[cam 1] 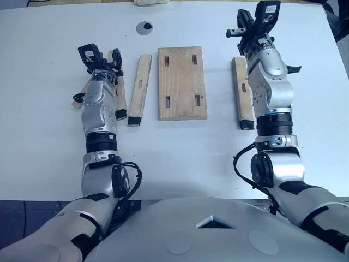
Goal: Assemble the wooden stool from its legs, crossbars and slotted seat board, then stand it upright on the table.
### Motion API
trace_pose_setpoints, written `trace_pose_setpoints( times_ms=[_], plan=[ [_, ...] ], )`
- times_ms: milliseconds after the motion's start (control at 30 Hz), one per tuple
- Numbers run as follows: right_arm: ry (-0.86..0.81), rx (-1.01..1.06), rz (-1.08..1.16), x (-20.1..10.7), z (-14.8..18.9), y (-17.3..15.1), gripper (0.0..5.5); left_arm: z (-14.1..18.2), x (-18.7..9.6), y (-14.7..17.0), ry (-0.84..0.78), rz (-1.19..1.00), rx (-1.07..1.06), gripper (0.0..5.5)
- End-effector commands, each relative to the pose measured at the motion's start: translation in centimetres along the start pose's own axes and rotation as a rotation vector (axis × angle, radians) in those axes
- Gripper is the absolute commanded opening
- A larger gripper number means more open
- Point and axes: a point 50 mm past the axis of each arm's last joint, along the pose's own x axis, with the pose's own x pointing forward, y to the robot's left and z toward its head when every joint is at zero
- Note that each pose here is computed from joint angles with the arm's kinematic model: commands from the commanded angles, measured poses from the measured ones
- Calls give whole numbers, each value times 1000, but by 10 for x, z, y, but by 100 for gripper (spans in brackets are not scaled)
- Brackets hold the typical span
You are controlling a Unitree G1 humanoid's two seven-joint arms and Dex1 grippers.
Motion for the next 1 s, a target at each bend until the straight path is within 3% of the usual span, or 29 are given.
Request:
trace_pose_setpoints(
  times_ms=[33,133,333,467,567,633,700,1000],
  plan=[
    [67,-6,-42,-11,-14,-10,0,2,5,-19,-26,-25,-31,215],
    [101,33,-40,-21,-24,-10,20,-8,-1,-30,3,-80,12,168],
    [95,6,-47,-21,-21,-13,112,-15,-7,-38,35,-113,30,250],
    [87,14,-92,-23,-26,-16,50,-8,-3,-37,17,-123,56,265],
    [81,24,-107,-24,-29,-12,8,-7,-3,-33,26,-139,99,225],
    [73,25,-105,-25,-30,-7,0,-11,-7,-22,56,-150,131,208],
    [65,15,-108,-30,-33,-8,0,-16,-15,-7,115,-200,175,235],
    [66,15,-171,-42,-40,-22,152,24,-60,85,308,-358,418,367]
  ],
)
